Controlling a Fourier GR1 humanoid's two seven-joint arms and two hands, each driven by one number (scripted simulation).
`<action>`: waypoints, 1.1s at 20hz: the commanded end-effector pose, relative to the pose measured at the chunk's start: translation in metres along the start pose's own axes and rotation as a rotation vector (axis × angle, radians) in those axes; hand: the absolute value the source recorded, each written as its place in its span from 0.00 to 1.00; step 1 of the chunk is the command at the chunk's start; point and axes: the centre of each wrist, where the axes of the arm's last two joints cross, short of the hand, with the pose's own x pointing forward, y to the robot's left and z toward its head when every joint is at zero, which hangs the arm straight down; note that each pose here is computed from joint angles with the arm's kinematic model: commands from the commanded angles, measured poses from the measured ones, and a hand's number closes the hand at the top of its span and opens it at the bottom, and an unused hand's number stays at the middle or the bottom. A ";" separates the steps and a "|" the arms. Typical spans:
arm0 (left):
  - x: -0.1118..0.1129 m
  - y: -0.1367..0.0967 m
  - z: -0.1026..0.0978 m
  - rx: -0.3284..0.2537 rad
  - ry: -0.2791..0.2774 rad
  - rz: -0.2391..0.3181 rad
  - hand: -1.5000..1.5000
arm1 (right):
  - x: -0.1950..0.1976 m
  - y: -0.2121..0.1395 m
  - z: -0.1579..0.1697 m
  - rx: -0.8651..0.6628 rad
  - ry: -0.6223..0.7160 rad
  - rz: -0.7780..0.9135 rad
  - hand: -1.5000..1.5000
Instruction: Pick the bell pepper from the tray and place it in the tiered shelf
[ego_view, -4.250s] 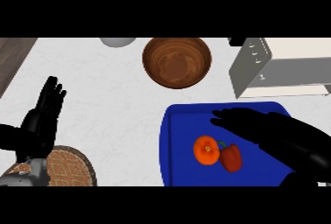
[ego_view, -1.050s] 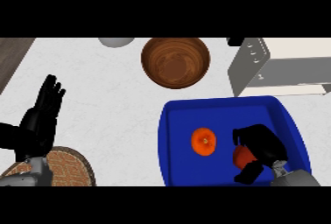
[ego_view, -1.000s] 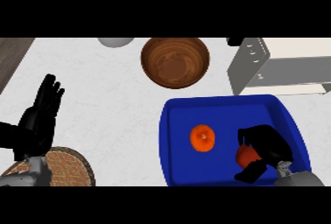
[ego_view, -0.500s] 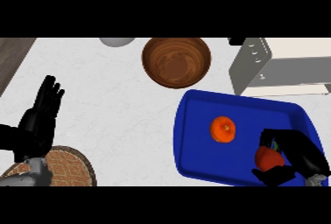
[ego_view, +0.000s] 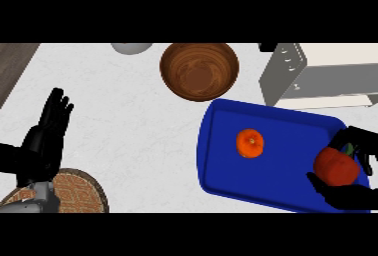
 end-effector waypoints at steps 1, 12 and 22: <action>-0.006 -0.001 0.002 -0.006 0.002 0.007 0.50 | 0.028 -0.048 0.018 -0.174 0.045 -0.064 1.00; 0.013 0.002 -0.001 -0.019 -0.004 0.018 0.50 | 0.016 -0.111 -0.010 -0.321 0.113 -0.042 1.00; -0.004 -0.021 -0.001 -0.034 -0.016 0.001 0.50 | -0.028 -0.107 -0.089 -0.365 0.142 -0.093 1.00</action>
